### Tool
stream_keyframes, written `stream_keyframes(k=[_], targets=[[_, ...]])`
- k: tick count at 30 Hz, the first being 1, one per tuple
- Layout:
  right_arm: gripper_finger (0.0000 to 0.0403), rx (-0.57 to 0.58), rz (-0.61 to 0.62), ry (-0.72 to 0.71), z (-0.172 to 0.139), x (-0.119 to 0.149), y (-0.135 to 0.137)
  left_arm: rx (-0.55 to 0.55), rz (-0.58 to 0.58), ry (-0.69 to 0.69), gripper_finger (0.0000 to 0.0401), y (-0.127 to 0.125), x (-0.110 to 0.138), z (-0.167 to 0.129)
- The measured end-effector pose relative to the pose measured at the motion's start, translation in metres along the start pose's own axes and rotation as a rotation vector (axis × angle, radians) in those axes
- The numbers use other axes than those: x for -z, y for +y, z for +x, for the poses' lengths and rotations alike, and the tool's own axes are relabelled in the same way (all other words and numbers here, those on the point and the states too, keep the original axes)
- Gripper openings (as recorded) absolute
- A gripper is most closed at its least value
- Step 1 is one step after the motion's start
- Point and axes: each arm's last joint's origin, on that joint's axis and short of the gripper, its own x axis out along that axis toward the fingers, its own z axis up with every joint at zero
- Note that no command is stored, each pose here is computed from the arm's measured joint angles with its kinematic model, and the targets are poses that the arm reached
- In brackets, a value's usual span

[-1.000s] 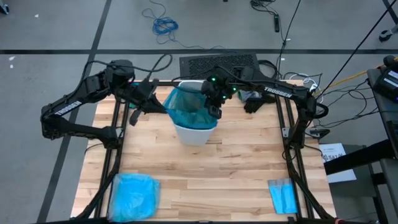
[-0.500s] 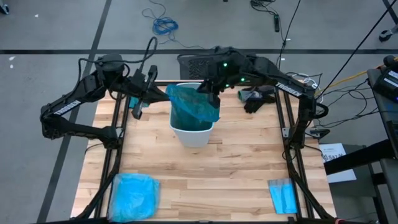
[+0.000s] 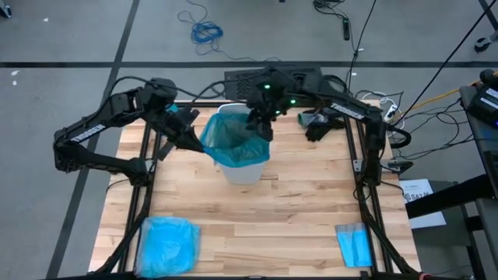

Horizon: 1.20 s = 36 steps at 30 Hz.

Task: Place trash/remove bag and relplace
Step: Remove the blue trash bag from the trash bin

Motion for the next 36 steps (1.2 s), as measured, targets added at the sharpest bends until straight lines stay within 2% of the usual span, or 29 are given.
stream_keyframes(k=[4,8,15,21,25,28,32,36], targets=[[0.0195,0.072,0.039,0.048,0.022,0.002,-0.013,0.006,0.012,0.000,0.0000,0.000,0.000,0.001],[0.0224,0.176,0.045,0.077,0.037,0.004,-0.027,0.007,0.027,0.001,0.0000,0.000,-0.001,0.002],[0.0215,0.182,-0.028,-0.002,0.043,-0.004,-0.033,0.003,0.060,-0.024,0.0000,0.001,-0.004,0.002],[0.0202,0.094,-0.072,-0.074,0.045,-0.011,-0.031,0.002,0.090,-0.034,0.0000,0.001,-0.005,0.002],[0.0195,0.090,-0.055,-0.062,0.049,-0.009,-0.037,0.002,0.092,-0.037,0.0000,0.001,-0.006,0.002],[0.0191,0.090,0.014,-0.008,0.049,-0.003,-0.044,0.001,0.083,-0.030,0.0000,0.001,-0.005,0.002],[0.0187,-0.017,0.098,-0.047,0.027,-0.003,-0.050,-0.006,0.079,-0.026,0.0000,0.001,-0.004,0.002],[0.0187,-0.009,0.092,-0.072,-0.001,-0.003,-0.045,-0.007,0.080,-0.026,0.0000,0.001,-0.004,0.002]])
